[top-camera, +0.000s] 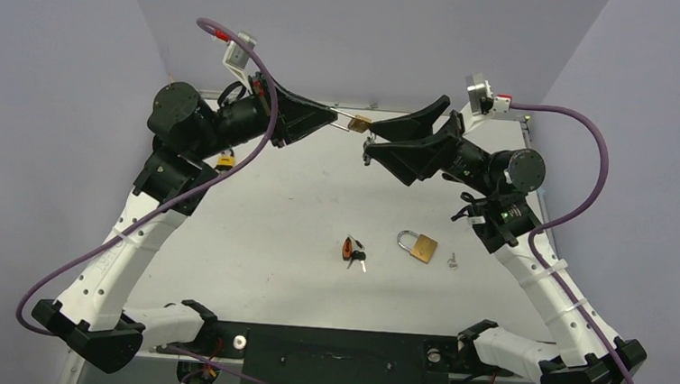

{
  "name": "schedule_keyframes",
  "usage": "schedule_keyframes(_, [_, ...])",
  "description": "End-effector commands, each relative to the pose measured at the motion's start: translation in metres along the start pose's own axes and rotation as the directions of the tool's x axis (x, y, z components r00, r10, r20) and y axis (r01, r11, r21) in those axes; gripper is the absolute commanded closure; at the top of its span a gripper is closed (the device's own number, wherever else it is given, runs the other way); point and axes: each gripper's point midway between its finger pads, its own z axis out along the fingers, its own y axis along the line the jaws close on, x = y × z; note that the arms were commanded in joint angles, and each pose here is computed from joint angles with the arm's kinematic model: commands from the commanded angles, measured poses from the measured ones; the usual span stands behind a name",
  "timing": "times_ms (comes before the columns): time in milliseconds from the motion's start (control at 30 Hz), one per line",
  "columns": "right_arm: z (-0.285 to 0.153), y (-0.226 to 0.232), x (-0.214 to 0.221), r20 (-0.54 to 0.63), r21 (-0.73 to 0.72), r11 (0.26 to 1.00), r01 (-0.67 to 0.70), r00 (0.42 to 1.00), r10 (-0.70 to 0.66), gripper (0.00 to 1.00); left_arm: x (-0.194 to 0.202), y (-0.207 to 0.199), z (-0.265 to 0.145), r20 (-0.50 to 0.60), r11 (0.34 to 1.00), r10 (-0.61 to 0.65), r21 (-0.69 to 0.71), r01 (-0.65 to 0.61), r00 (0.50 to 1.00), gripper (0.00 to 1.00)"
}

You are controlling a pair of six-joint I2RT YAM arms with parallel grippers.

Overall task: Lock with the key
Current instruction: Lock the lock.

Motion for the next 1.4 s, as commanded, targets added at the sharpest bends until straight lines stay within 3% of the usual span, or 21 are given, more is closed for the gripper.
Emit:
schedule_keyframes(0, [-0.003, 0.001, -0.025, 0.07, 0.016, 0.996, 0.092, 0.993, -0.093, 0.42, -0.025, -0.036, -0.002, 0.061, 0.996, 0.053, 0.066, -0.057, 0.997, 1.0])
schedule_keyframes(467, [-0.012, 0.004, -0.034, 0.083, 0.047, 0.991, 0.122, 0.989, -0.126, 0.42, -0.02, -0.037, -0.001, 0.041, 0.998, 0.052, 0.042, -0.053, 0.998, 1.0])
schedule_keyframes(967, [0.0, -0.017, -0.014, 0.019, 0.037, 0.994, 0.106, 0.994, -0.106, 0.43, -0.018, -0.043, 0.001, 0.039, 0.997, 0.057, 0.055, -0.059, 0.998, 1.0])
schedule_keyframes(1167, [0.003, -0.02, -0.008, -0.002, 0.044, 0.994, 0.098, 0.995, -0.098, 0.5, -0.019, -0.042, 0.001, 0.042, 0.997, 0.059, 0.051, -0.061, 0.997, 1.0])
schedule_keyframes(1367, [0.005, -0.016, -0.006, -0.006, 0.026, 0.996, 0.087, 0.996, -0.087, 0.67, -0.018, -0.04, 0.002, 0.041, 0.997, 0.059, 0.044, -0.061, 0.997, 1.0])
